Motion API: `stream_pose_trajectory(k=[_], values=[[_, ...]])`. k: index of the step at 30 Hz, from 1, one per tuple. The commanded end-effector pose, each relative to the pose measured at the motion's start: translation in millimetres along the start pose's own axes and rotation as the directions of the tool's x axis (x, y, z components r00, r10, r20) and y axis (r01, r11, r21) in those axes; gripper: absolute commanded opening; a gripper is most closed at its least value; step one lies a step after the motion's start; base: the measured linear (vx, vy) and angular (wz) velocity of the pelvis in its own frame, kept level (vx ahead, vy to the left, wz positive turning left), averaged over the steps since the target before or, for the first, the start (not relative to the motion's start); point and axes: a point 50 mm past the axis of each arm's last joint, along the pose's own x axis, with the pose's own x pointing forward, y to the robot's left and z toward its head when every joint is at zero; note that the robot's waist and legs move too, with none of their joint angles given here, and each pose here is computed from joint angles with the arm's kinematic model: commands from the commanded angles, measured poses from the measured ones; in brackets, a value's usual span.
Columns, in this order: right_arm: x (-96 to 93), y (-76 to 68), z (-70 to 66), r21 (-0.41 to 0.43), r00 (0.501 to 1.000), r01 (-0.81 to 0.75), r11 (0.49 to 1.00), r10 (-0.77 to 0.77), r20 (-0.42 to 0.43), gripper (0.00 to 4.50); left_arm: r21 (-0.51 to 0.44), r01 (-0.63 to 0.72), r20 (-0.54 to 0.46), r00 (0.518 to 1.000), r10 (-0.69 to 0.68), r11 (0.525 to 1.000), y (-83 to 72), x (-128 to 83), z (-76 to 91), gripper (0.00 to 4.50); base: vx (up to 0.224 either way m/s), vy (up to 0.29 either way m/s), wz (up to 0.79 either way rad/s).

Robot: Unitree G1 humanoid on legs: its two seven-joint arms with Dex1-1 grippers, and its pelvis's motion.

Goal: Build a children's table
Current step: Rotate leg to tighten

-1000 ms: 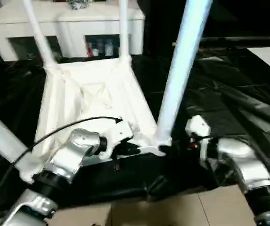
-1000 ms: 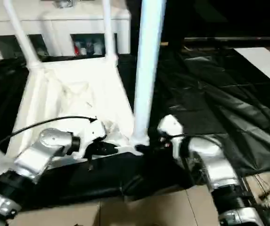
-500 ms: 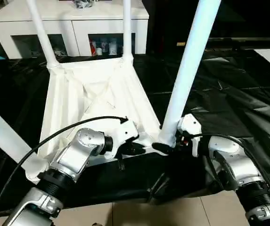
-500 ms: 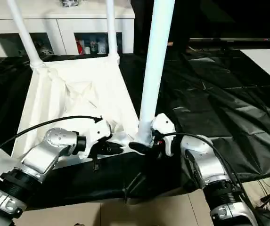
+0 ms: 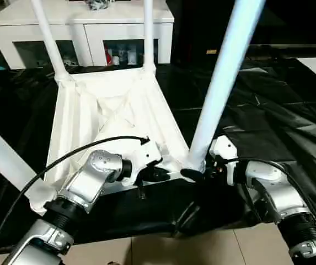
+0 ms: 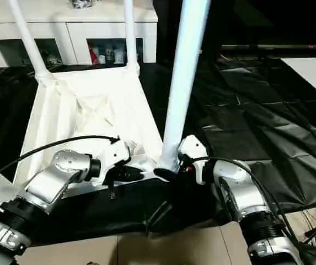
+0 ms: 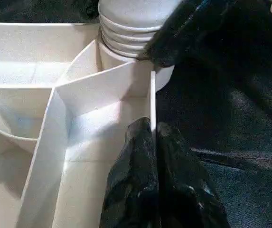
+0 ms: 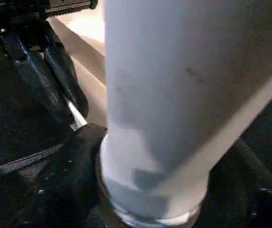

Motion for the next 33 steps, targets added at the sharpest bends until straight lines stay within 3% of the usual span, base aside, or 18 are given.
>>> stream_pose_trajectory(k=[1, 6, 13, 18, 23, 24, 29, 33], values=[[0.5, -0.5, 1.3, -0.008, 1.0, -0.01, 1.0, 0.01, 0.004, 3.03, -0.044, 0.009, -0.089, 0.996, -0.012, 0.999, -4.0, 3.6, -18.7, 0.0, 0.0, 0.0, 0.0], [-0.3, -0.7, -0.5, -0.003, 1.0, -0.012, 1.0, 0.012, -0.001, 2.74, -0.044, 0.008, -0.094, 0.996, -0.012, 0.999, -3.4, 2.0, -19.6, 0.0, 0.0, 0.0, 0.0], [-0.6, 0.1, -3.0, -0.003, 1.0, -0.018, 1.0, 0.018, -0.011, 2.72, -0.046, 0.017, -0.103, 0.994, -0.021, 0.999, -4.2, 0.9, -21.7, 0.0, 0.0, 0.0, 0.0], [7.4, -8.3, -0.9, 0.046, 0.992, 0.124, 0.991, -0.125, 0.03, 2.72, -0.058, 0.007, -0.103, 0.995, -0.013, 0.998, -5.1, -1.0, -25.5, 0.0, 0.0, 0.0, 0.0], [27.3, -11.9, -1.3, 0.141, 0.953, 0.294, 0.945, -0.302, 0.036, 2.72, -0.112, -0.077, -0.077, 0.995, 0.068, 0.991, 0.4, 7.0, -23.1, 0.0, 0.0, 0.0, 0.0], [40.4, -8.6, -0.3, 0.191, 0.934, 0.344, 0.919, -0.355, 0.029, 2.72, -0.142, -0.154, -0.065, 0.987, 0.146, 0.978, 6.1, 14.1, -19.5, 0.0, 0.0, 0.0, 0.0], [66.4, -3.4, 1.7, 0.207, 0.879, 0.472, 0.857, -0.476, -0.032, 2.72, -0.251, -0.315, -0.056, 0.949, 0.311, 0.915, 19.7, 25.4, -12.5, 0.0, 0.0, 0.0, 0.0], [90.0, -0.5, 9.7, 0.194, 0.815, 0.578, 0.792, -0.574, -0.084, 2.71, -0.333, -0.477, -0.062, 0.872, 0.486, 0.814, 36.0, 32.3, -2.2, 0.0, 0.0, 0.0, 0.0]])
